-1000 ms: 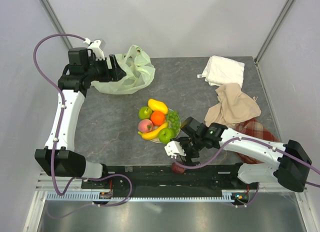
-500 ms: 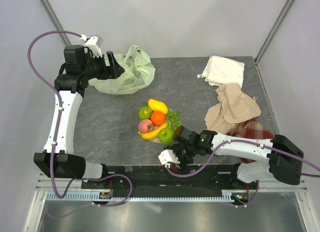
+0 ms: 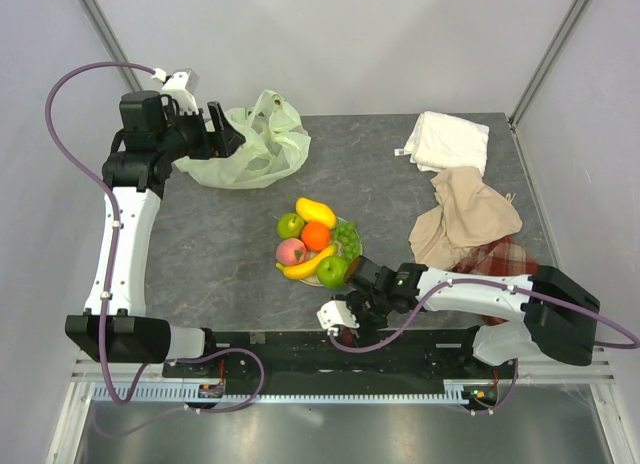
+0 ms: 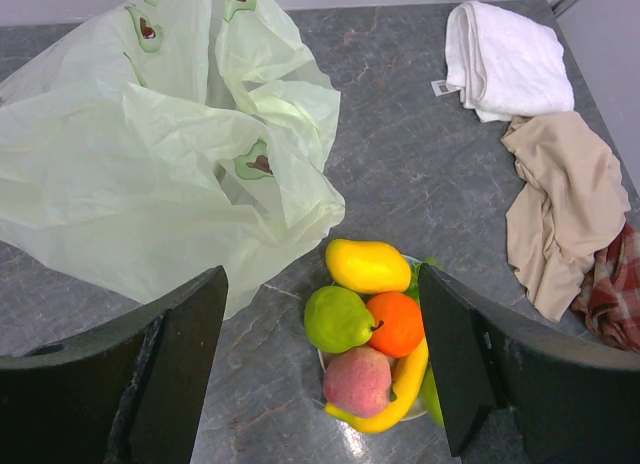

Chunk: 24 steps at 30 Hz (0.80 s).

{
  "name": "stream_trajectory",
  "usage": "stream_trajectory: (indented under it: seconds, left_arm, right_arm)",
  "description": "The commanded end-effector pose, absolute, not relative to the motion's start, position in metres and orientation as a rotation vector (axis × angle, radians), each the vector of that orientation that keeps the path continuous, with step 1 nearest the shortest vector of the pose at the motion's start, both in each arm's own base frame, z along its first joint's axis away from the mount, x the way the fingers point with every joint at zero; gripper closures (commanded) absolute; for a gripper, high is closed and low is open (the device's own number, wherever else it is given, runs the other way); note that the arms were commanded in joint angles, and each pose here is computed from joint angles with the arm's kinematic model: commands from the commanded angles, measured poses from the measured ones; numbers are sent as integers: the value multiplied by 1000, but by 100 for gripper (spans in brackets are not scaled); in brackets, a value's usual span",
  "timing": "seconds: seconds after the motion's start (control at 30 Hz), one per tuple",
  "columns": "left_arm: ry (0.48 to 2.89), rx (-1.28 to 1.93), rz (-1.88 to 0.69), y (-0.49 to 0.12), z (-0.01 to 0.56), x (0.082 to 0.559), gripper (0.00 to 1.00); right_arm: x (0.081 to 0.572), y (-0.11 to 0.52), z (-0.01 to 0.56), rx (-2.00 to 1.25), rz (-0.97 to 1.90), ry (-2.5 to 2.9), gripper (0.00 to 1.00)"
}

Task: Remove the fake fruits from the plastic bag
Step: Pick up the fake fruit from the center of the board.

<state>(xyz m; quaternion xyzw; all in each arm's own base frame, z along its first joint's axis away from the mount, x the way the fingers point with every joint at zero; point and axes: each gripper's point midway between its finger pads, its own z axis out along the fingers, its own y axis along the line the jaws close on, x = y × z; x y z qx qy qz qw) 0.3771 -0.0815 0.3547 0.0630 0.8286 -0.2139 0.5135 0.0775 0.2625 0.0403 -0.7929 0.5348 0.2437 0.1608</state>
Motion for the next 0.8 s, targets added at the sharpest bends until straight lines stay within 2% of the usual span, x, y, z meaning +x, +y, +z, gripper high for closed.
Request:
stream_trajectory:
  seconds: [0.0,0.07,0.2,0.4,0.53,0.77]
  left_arm:
    - [1934,176,-520,-82,372,378,15]
    - [1934,178,-523,-83,372,379,15]
    - [1938,177,-524,-83,370,380,16]
    - [1943,182,-534,-84,368,380,16]
    - [1949,181,-539,-85,365,381,16]
    - [1941,181,-565,-88,371,384,16]
  right_arm:
    - [76,263,35,-2277,705,1517,18]
    - [75,265,37,-2276,712,1504,23]
    - [75,274,50,-2248,748,1498,43]
    - [89,270,81,-2281,659,1457,56]
    - [103,251,105,-2283,614,1496,59]
    - [167,259,167,-2069,507,1527,58]
